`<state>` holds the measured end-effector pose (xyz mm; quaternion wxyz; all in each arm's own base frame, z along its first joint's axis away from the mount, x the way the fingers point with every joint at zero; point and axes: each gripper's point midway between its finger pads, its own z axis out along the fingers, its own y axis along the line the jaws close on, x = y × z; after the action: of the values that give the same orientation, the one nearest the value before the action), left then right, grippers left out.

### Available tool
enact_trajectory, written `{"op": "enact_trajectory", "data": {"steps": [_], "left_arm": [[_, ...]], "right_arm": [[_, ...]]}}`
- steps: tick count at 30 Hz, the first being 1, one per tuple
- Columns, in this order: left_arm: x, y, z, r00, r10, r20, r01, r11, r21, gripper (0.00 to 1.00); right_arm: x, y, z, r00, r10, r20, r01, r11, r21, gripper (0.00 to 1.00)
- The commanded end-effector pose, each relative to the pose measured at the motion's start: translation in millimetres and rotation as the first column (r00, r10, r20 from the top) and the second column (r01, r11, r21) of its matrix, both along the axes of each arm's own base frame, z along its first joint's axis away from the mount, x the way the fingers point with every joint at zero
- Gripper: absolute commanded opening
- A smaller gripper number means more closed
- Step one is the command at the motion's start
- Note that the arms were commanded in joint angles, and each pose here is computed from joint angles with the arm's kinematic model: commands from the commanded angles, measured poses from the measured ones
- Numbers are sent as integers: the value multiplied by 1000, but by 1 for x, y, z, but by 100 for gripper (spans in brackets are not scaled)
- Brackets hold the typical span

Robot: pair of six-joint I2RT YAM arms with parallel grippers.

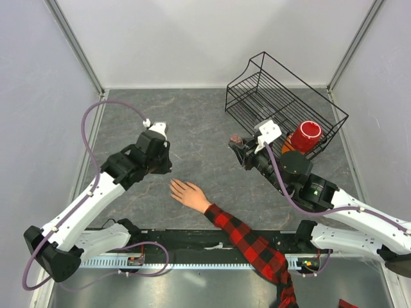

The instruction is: Paint the nails

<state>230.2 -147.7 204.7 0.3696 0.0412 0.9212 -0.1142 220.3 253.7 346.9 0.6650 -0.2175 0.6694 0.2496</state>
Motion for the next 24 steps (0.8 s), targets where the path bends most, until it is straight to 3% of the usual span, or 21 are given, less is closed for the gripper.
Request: {"op": "enact_trajectory", "data": {"steps": [1,7,10,24], "left_arm": [[13,30,-15,962,262,74,-258,964,-60,2],[17,50,-64,910,413,29,-409,908,-86,2],[22,52,-67,895,442,57,-431,891,-142,2],[23,34,-102,930,366,-17,-365,920,-144,2]], "right_arm": [[22,-15,27,985,-154,81,151,987,44,0],[31,-9,25,985,-154,78,151,987,48,0],[35,-10,22,983,-164,79,162,986,31,0],[44,-12,13,981,-181,71,181,983,5,0]]}}
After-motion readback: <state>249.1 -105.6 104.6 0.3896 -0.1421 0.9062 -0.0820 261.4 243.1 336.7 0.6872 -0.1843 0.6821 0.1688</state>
